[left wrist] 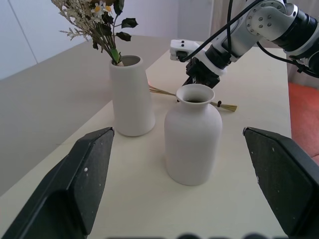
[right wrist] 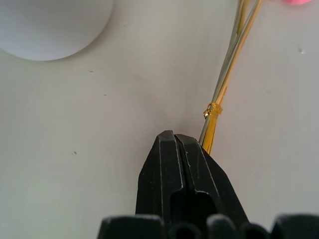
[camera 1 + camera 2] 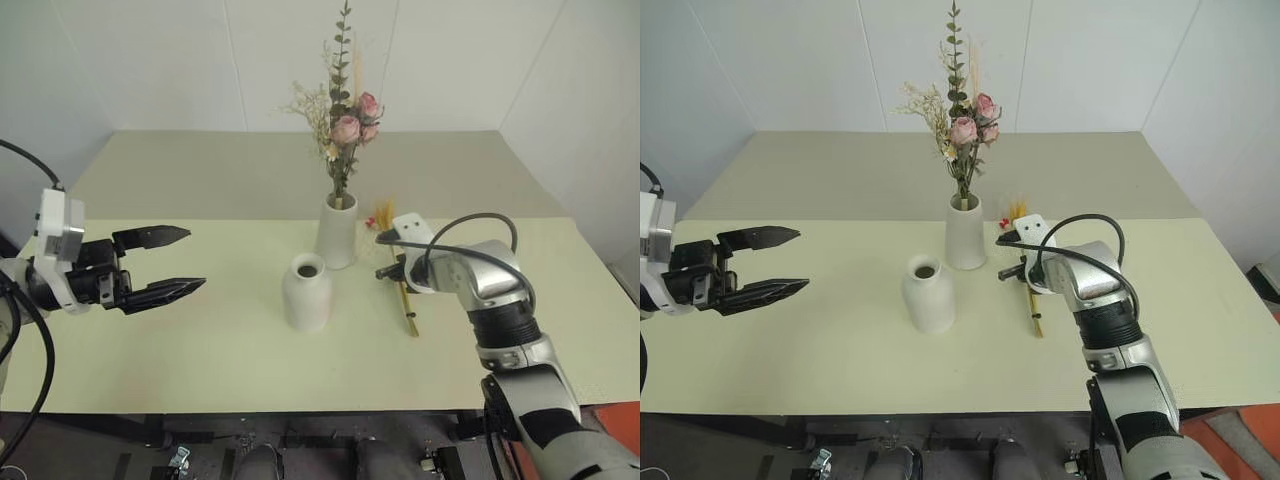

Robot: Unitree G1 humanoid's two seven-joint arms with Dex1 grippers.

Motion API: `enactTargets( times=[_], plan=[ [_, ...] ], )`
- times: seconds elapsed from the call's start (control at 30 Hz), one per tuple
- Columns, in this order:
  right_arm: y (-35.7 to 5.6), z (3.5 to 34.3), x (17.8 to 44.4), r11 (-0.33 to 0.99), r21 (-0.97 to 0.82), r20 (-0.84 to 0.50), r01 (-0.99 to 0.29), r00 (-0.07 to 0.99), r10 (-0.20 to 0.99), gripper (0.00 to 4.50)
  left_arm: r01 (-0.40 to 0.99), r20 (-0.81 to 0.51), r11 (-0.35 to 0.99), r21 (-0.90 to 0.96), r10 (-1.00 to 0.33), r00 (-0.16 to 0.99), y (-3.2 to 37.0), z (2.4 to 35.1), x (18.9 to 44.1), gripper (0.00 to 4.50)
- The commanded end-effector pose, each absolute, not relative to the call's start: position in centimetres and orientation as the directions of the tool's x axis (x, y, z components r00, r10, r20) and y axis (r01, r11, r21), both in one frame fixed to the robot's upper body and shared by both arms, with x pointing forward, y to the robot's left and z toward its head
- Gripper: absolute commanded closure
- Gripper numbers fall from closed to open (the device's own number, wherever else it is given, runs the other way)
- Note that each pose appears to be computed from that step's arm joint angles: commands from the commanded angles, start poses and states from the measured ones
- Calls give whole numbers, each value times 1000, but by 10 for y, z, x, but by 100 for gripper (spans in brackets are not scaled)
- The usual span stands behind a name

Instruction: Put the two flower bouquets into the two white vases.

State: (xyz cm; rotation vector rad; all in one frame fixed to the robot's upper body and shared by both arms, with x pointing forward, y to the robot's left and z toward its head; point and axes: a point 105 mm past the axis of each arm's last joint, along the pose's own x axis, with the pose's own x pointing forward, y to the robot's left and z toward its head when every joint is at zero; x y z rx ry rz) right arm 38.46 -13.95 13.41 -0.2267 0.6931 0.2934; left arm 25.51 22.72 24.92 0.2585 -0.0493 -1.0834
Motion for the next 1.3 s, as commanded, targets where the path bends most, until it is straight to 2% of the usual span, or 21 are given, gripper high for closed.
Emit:
enactTargets(
  times=[0.03,0.27,0.37,0.53,0.77,0.87,1.03,1.17,1.27,1.3],
  plan=[
    [-150,158,384,940,-138,-582,-314,793,180,447,860,-78,431,272,-881,466,227,261,253,0],
    [-151,182,383,914,-187,-478,-361,846,236,447,866,-85,420,271,-886,457,227,262,255,0],
    [-155,181,385,910,-223,-496,-350,844,204,383,868,-87,417,270,-887,453,226,261,255,0],
    [-152,155,392,894,-270,-567,-359,809,154,214,870,-88,414,269,-889,450,224,260,256,0],
    [-143,139,405,894,-260,-593,-365,791,151,214,869,-93,414,271,-887,452,224,259,255,0],
    [-141,140,407,898,-249,-583,-363,797,160,274,867,-97,417,271,-885,456,224,259,254,0],
    [-149,155,410,925,-218,-535,-312,831,153,446,864,-102,423,273,-880,463,226,258,252,0],
    [-171,168,412,967,-157,-483,-200,870,101,449,865,-105,422,272,-880,463,226,257,252,0],
    [-189,192,413,993,-82,-360,-83,932,48,449,866,-106,421,271,-881,461,226,257,253,0],
    [-198,209,413,1000,-16,-265,-19,964,15,449,867,-108,419,271,-882,459,226,257,253,0]
  ],
)
